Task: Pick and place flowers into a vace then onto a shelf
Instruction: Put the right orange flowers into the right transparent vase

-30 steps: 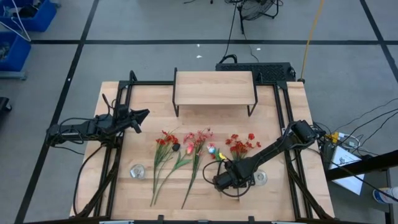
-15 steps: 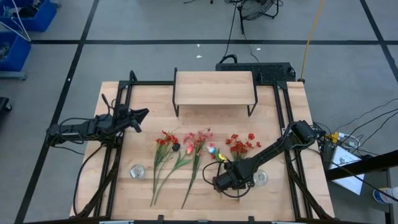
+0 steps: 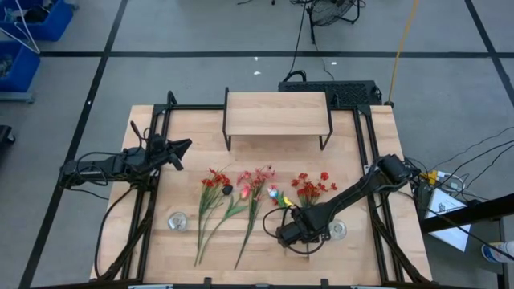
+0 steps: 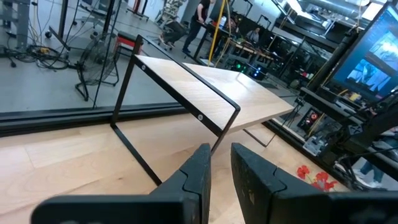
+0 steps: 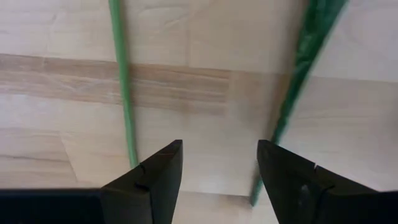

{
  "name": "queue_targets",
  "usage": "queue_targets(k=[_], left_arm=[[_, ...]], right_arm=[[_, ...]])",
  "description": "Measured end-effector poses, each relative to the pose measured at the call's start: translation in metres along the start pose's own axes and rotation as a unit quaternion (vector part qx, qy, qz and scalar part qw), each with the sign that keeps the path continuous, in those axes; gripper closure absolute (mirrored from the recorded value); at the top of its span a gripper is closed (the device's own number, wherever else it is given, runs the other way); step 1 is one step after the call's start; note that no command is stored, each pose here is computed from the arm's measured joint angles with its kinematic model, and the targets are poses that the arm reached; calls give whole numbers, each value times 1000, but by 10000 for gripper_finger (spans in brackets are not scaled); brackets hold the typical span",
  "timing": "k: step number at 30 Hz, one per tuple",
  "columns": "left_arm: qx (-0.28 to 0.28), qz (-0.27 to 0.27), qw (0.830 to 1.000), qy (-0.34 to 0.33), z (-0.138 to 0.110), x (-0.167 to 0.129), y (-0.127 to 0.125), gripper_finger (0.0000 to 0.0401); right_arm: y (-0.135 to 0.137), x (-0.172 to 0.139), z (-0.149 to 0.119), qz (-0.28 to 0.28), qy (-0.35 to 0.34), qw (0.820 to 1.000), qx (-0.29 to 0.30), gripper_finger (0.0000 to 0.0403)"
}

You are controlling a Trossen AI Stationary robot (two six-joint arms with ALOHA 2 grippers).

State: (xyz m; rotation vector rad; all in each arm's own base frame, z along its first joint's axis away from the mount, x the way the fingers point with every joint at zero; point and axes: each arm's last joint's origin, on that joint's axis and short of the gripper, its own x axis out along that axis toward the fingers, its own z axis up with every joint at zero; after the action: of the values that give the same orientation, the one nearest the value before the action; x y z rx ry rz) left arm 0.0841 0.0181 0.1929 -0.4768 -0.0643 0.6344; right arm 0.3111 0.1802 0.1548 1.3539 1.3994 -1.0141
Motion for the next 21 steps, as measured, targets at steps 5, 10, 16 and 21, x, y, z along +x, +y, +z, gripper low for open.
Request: queue_targets(k=[5,10,16,21], left_arm=[[0,0,1000,0,0,0,0,334],[1,1,1000,1,0,0,0,334],[2,2,1000,1,0,0,0,334],[1,2,1000,1,0,0,0,334]], right_arm=[[-2,0,0,-9,-2,1000,-2,204],[-4,3,1,-22,-9,1000,7,204],[-9,6,5,-40,-20,999,17,204],[-14,19,10,-23,-8,999,22,208]])
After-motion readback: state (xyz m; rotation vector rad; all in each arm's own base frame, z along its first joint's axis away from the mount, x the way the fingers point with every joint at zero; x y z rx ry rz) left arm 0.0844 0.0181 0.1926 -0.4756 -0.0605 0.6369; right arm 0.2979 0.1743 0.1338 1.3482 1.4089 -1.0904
